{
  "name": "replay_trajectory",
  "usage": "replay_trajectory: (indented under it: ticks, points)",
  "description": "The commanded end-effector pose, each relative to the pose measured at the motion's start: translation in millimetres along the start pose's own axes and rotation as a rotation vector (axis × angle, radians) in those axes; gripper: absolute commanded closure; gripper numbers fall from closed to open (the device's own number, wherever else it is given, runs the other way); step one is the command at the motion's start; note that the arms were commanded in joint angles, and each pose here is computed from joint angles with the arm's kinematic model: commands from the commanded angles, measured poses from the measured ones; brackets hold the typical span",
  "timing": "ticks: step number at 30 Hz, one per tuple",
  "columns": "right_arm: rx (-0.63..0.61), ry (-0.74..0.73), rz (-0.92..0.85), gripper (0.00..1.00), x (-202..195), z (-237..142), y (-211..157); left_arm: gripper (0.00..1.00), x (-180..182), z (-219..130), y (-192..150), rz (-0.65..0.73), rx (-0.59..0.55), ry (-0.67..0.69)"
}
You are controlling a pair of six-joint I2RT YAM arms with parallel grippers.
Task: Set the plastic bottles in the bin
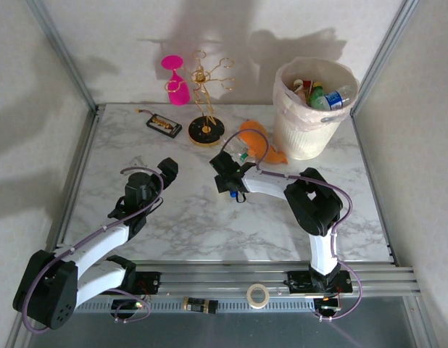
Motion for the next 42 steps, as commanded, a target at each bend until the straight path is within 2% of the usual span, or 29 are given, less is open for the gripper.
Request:
replay_trajectory:
  ticks: [1,7,10,12,17,22,28,30,38,42]
  points:
    - [-0.028,-0.018,0.011,0.33,2.2,0.0,5.7,0.00,2.1,-0.5,0.6,-0.020,0.004,-0.006]
    - [-0.051,-0.001,0.023,0.45,1.1,-3.3,4.4,0.01,2.7,-1.3,0.0,-0.019,0.005,-0.006]
    - [-0.115,0.058,0.044,0.46,0.0,-17.6,7.9,0.00,2.9,-2.1,0.5,-0.019,0.001,-0.005]
    - [-0.161,0.098,0.044,0.51,-1.0,-28.0,11.4,0.00,3.6,-2.5,0.0,-0.019,0.002,-0.003]
    - [-0.270,0.166,0.028,0.52,-3.7,-52.9,21.8,0.00,3.1,-2.3,0.4,-0.022,0.001,-0.010]
    - [-0.404,0.315,0.045,0.53,-11.7,-84.8,38.6,0.00,2.9,-2.2,0.1,-0.021,0.003,-0.019]
    - [-0.583,0.489,0.099,0.54,-41.2,-130.9,58.9,0.00,0.4,-1.8,-0.7,-0.011,0.018,-0.043]
    - [-0.636,0.505,0.126,0.54,-63.6,-143.9,69.2,0.00,-1.5,-1.2,-1.6,-0.001,0.032,-0.061]
    - [-0.808,0.430,0.181,0.56,-135.5,-213.8,102.7,0.00,-12.4,2.1,-4.4,0.019,0.086,-0.147]
    - [-0.900,0.301,0.225,0.55,-174.4,-249.3,113.8,0.00,-13.7,4.7,-6.0,0.015,0.098,-0.162]
Point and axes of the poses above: each hand's point on the last joint's axis, 136 mm out from that joint toward the fingers, its own z axis out along the fingers, its own x axis along the line the jaws close on, y = z × x, the point moved 9 cm from there along -z, back along the fingers
